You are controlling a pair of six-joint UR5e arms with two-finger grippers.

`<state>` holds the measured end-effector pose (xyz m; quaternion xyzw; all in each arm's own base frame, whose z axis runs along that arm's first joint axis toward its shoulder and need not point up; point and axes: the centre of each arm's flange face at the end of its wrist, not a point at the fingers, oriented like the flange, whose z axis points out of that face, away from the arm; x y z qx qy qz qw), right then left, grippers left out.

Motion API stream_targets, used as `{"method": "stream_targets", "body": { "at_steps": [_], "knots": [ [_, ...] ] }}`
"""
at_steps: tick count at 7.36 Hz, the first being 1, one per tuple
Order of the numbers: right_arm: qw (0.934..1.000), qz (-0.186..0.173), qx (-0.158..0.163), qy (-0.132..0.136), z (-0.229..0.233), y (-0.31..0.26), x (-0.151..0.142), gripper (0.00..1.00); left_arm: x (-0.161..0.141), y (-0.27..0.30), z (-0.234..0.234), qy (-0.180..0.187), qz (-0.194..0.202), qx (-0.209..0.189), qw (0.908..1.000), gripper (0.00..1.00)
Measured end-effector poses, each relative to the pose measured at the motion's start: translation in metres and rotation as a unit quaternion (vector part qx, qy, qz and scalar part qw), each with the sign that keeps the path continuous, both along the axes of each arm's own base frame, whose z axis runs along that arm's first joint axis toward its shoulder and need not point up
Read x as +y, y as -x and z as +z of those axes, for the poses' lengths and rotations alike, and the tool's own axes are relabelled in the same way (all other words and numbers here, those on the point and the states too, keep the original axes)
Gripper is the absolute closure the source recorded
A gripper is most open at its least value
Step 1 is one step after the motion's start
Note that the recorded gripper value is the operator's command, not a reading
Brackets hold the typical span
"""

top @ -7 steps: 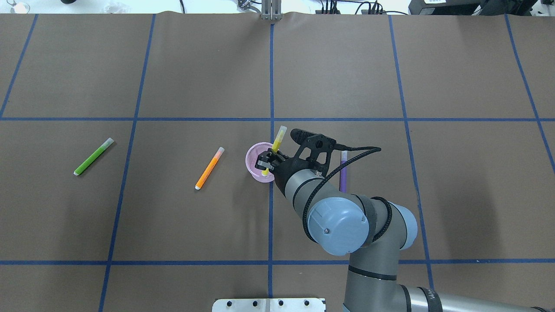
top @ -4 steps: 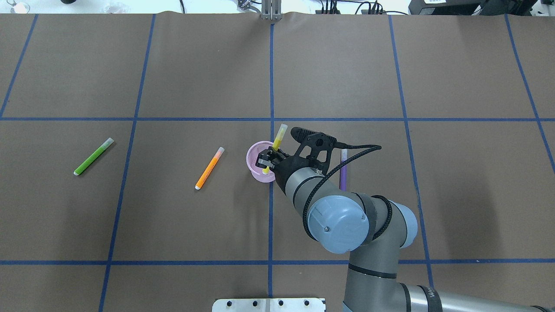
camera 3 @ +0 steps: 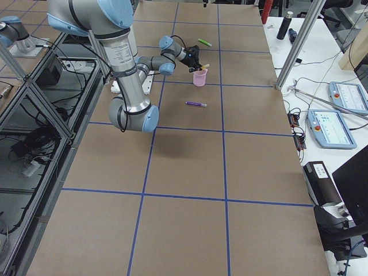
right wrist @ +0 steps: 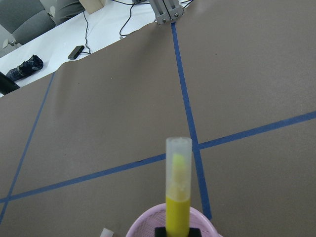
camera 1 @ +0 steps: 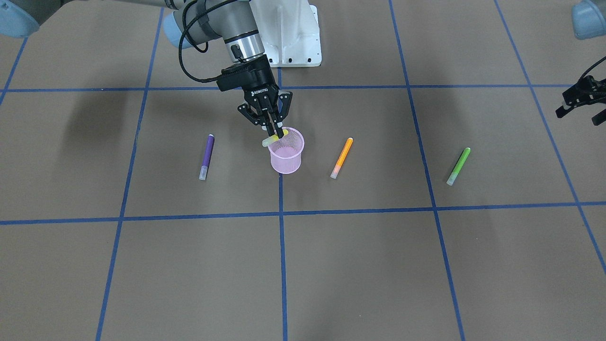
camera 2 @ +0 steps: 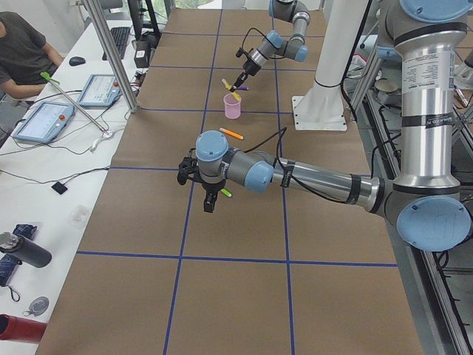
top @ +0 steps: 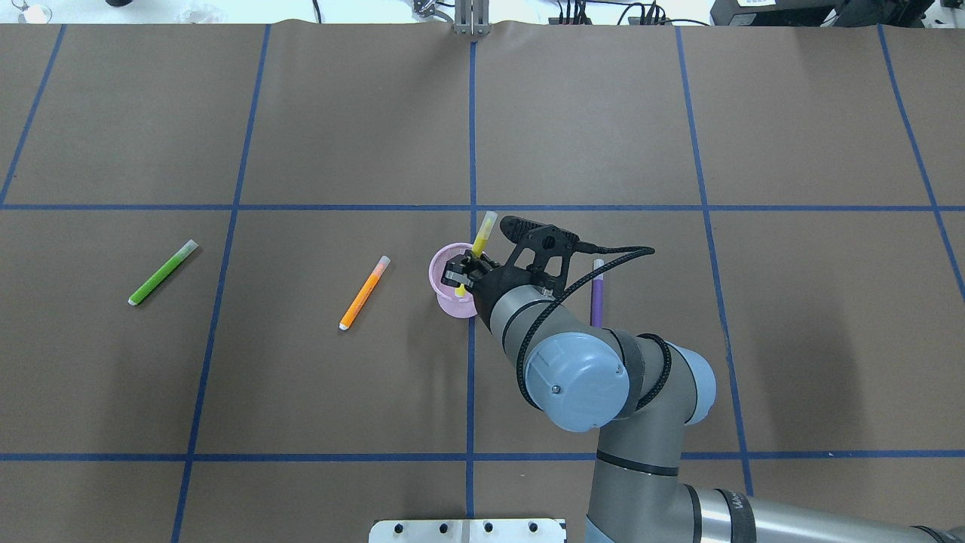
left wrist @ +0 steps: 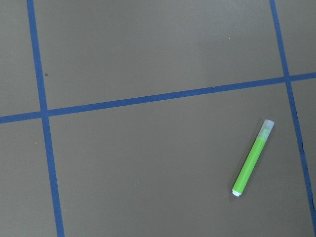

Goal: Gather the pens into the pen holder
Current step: 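Lower the yellow marker into the pink cup and open the right gripper, then lift the right gripper from the cup while the left reaches the green marker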

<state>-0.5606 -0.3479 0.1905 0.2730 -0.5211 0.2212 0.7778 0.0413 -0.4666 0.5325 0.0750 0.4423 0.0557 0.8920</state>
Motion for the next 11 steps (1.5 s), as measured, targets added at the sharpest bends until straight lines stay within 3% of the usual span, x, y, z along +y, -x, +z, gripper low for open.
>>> {"method": "stream_targets", "body": {
  "at_steps": [1,5,7,8,9,11],
  "knots": [
    [1.0,0.0,0.001,0.0,-0.001,0.003,-0.001,0.02,0.001,0.0,0.001,0.001,0.0,0.0,1.0,0.0],
    [0.9999,0.005,-0.011,-0.001,-0.01,-0.009,-0.01,0.03,-0.002,-0.003,-0.007,0.002,-0.005,0.003,1.0,0.01],
    [0.9996,-0.01,-0.021,0.014,0.001,-0.055,-0.036,0.02,-0.013,-0.034,-0.043,0.004,-0.006,0.016,0.9998,0.0],
    [0.9987,-0.033,-0.016,0.037,0.025,-0.091,-0.056,0.02,-0.011,-0.057,-0.061,-0.004,0.005,0.021,0.9998,0.03],
    [0.9967,-0.056,-0.002,0.059,0.056,-0.128,-0.077,0.02,-0.009,-0.08,-0.075,-0.021,0.018,0.015,0.9995,0.16],
    [0.9912,-0.097,0.037,0.082,0.117,-0.2,-0.108,0.02,-0.002,-0.13,-0.087,-0.078,0.064,-0.018,0.9947,0.16]
  ]
}}
